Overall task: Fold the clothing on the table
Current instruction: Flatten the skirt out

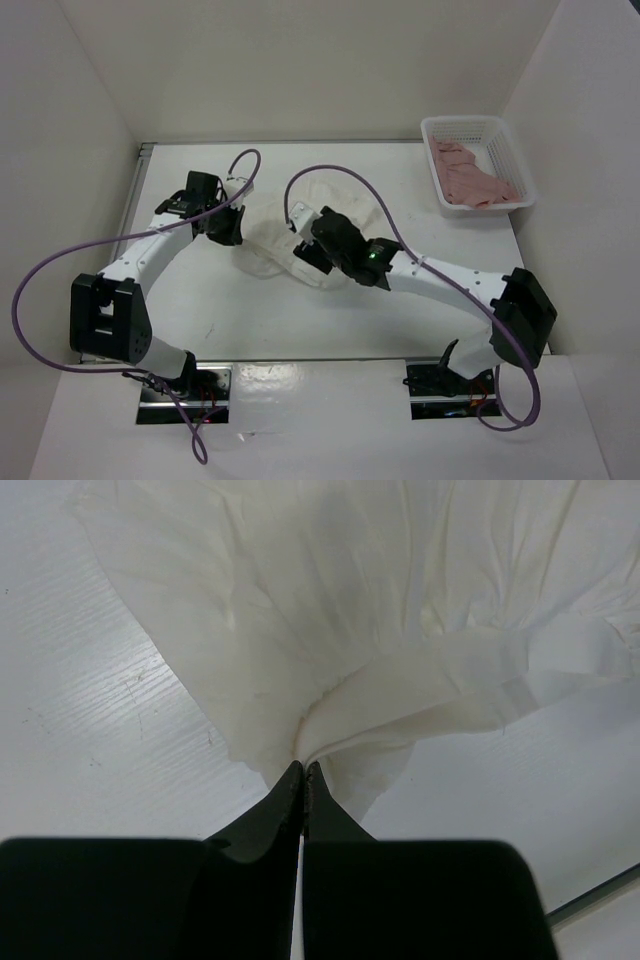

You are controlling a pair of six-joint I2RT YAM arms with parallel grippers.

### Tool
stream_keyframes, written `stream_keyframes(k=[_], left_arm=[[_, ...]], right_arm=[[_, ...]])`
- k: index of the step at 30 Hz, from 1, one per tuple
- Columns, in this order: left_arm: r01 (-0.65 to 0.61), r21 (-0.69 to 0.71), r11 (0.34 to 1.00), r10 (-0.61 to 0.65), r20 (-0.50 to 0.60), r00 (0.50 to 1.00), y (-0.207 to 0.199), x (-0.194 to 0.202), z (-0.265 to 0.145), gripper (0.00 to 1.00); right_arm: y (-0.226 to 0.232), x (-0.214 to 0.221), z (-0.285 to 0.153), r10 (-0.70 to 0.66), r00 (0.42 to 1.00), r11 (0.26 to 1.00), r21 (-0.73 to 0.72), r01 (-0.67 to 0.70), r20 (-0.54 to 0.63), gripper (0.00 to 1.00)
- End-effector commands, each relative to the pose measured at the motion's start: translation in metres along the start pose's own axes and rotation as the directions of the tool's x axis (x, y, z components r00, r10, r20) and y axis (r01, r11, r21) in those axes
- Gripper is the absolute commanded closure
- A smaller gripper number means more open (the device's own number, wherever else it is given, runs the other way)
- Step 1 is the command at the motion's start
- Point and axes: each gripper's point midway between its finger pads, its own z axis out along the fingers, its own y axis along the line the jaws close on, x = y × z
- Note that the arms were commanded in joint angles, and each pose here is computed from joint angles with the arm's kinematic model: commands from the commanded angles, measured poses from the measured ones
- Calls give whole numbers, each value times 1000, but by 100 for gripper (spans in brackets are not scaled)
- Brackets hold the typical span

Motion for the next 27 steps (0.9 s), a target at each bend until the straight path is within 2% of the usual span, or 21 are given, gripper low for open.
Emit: stream_keyframes(k=[1,10,23,27], left_arm=[[-34,10,999,33,43,999,0,-15,-7,100],[-28,13,1000,28,25,999,1,-10,-1,100],[-23,16,1000,23,8,1000,2,-7,4,100],[-23,25,999,23,10,1000,0,-7,4,100]], right_arm=[[35,6,4,-84,996,995,-64,82,-25,19],[99,30,19,-226,971,964,-161,212,-76,19],[138,50,30,-323,941,932,-207,298,-98,20],[140,58,38,-359,926,925,-181,335,-118,21]])
